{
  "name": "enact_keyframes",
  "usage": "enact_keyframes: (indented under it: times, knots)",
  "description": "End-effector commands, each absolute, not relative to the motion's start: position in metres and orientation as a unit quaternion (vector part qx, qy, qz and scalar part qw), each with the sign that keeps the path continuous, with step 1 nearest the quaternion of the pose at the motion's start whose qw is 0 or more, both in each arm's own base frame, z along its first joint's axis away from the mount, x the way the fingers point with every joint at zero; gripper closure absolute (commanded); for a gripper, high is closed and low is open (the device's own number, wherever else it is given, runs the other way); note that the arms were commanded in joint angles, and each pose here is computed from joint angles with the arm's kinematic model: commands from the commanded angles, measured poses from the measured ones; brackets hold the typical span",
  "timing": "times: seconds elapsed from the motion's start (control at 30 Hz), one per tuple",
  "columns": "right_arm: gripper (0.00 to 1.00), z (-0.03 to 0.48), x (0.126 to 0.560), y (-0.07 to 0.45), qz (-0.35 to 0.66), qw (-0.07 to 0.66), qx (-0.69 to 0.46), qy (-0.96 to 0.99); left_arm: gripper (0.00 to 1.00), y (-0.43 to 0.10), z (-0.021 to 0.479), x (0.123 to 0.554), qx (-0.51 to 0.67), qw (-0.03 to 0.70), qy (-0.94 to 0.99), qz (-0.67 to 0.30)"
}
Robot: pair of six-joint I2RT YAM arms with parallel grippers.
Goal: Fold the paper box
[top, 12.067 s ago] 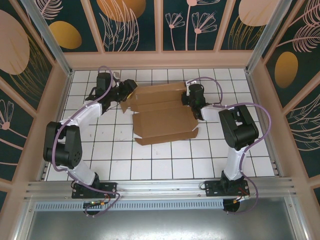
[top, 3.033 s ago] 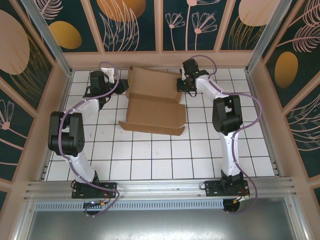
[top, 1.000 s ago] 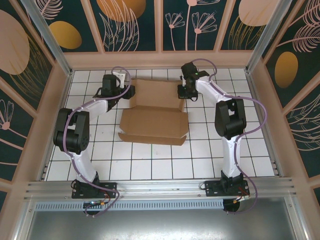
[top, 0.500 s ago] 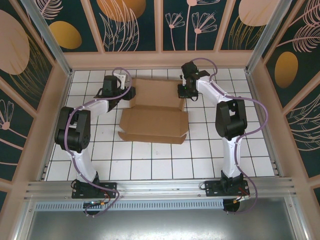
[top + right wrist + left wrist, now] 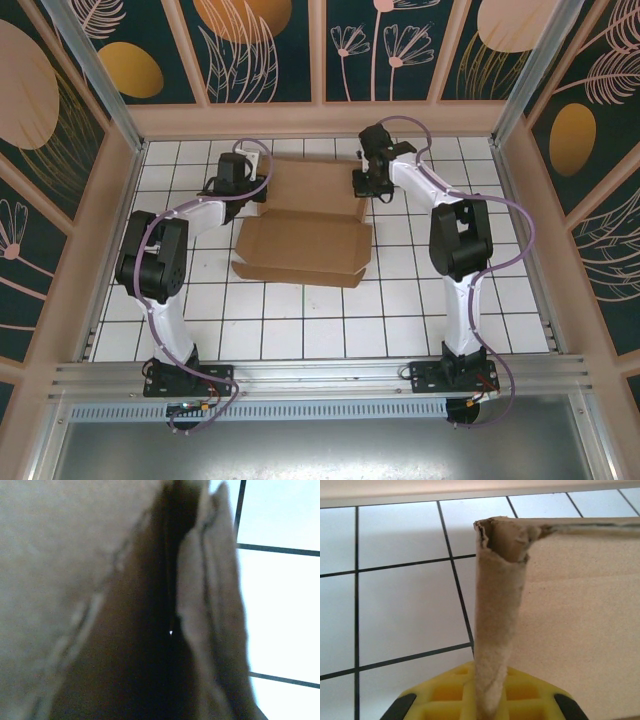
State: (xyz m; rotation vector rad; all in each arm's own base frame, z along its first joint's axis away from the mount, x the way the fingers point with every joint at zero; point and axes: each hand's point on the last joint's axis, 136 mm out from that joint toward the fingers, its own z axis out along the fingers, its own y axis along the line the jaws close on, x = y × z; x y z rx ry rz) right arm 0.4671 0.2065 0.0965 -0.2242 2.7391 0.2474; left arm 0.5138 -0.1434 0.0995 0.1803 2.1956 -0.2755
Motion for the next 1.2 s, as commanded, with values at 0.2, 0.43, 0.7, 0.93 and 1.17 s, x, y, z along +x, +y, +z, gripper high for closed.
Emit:
enact_keyframes:
  times: [0.2, 0.43, 0.7, 0.93, 1.17]
  knots:
    - [0.96, 0.144, 0.48, 0.216, 0.096, 0.258, -0.057, 0.96, 0.98, -0.114, 0.104, 0.514, 0.031, 0.46, 0.887, -0.026]
    - [0.95, 0.158, 0.483, 0.228, 0.119, 0.297, -0.046, 0.946, 0.98, -0.106, 0.117, 0.51, -0.006, 0.497, 0.868, -0.012]
    - [0.95, 0.152, 0.482, 0.227, 0.128, 0.336, -0.02, 0.933, 0.88, -0.115, 0.124, 0.498, -0.024, 0.525, 0.849, -0.053]
    - [0.97, 0.172, 0.489, 0.21, 0.116, 0.436, -0.004, 0.892, 0.66, -0.119, 0.124, 0.493, -0.037, 0.529, 0.844, -0.081]
    - [0.9, 0.162, 0.49, 0.202, 0.102, 0.474, -0.016, 0.875, 0.5, -0.144, 0.143, 0.477, 0.0, 0.545, 0.823, -0.163]
